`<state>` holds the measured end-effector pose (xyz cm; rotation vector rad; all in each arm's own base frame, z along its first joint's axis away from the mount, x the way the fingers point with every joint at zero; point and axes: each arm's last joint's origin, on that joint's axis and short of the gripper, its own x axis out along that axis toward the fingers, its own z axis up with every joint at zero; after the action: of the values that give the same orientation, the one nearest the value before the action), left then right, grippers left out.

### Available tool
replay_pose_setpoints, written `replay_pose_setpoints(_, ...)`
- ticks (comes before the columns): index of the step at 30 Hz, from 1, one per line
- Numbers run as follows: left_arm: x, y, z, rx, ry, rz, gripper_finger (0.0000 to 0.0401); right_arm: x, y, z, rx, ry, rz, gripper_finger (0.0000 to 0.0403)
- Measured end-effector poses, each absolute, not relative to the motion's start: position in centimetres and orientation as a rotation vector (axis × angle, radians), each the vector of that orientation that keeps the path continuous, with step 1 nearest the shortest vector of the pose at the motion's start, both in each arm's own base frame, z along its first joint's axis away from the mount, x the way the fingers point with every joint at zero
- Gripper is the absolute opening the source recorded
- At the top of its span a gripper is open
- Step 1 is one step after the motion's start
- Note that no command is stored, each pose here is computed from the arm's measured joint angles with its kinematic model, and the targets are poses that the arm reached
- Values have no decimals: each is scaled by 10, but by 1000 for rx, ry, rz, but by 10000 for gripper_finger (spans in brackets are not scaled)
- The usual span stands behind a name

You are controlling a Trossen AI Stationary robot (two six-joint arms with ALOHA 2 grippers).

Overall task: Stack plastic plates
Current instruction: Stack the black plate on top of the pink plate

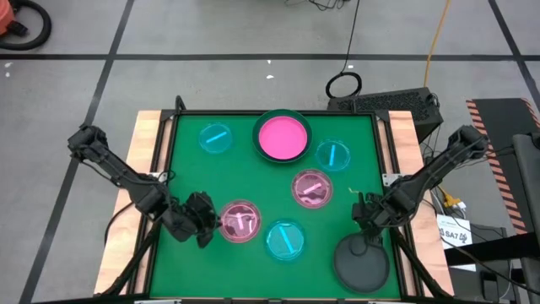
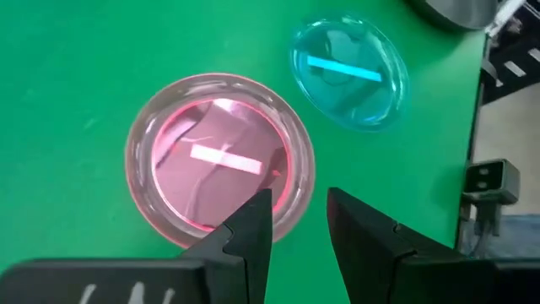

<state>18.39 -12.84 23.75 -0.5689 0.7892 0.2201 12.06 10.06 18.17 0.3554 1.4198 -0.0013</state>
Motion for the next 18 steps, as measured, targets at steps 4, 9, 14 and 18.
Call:
replay_pose_setpoints(4,186,-126,238,-558,787,222,119,119,107,184,368,1408,49,194)
replay_pose_setpoints(9,188,-123,238,-549,781,228,119,116,108,183,290,1376,29,194)
replay_pose_setpoints(14,189,-122,238,-544,778,229,119,114,107,173,298,1377,33,193)
replay_pose_setpoints(18,190,-121,238,-541,777,230,119,112,109,159,377,1395,88,181)
